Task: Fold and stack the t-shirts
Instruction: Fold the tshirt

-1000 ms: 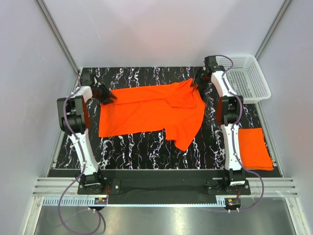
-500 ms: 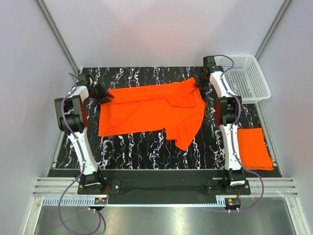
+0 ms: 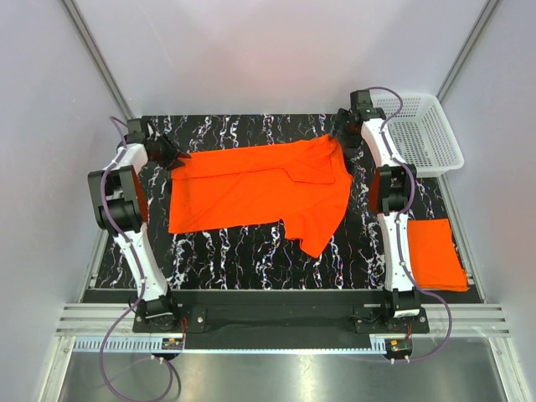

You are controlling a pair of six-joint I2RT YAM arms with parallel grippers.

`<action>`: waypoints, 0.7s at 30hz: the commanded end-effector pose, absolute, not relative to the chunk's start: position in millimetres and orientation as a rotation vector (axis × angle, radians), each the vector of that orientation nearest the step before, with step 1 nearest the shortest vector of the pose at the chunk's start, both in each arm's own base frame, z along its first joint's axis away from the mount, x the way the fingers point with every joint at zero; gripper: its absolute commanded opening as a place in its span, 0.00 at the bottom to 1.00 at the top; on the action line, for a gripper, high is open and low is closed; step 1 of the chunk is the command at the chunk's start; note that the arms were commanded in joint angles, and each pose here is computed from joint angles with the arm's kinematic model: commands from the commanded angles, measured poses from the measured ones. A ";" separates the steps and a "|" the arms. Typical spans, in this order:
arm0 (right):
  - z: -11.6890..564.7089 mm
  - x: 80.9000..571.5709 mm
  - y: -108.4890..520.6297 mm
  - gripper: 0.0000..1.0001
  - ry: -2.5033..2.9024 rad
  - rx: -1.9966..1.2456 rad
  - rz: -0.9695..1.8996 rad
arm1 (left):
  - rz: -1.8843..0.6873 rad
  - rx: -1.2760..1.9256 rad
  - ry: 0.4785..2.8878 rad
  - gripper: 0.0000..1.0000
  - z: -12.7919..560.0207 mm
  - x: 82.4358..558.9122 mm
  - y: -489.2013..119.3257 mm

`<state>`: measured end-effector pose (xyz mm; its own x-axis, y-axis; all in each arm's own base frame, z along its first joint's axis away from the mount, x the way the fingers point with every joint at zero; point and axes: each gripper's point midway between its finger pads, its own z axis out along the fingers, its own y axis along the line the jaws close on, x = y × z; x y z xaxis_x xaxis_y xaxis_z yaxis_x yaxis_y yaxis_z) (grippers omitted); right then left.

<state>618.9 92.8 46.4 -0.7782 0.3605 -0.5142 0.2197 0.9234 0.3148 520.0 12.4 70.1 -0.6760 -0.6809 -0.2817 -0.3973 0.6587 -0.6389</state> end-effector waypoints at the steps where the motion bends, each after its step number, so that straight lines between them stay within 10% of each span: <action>1: 87.9 635.7 107.6 0.72 2.384 0.320 0.406 | -0.793 -0.848 2.309 0.43 76.8 532.7 14.8; 16: 37.7 657.1 111.9 0.56 2.365 0.338 0.440 | -0.819 -0.967 2.294 0.42 34.7 551.1 25.2; 21: 29.9 656.7 85.0 0.06 2.354 0.454 0.243 | -0.794 -1.033 2.301 0.41 21.9 544.6 38.4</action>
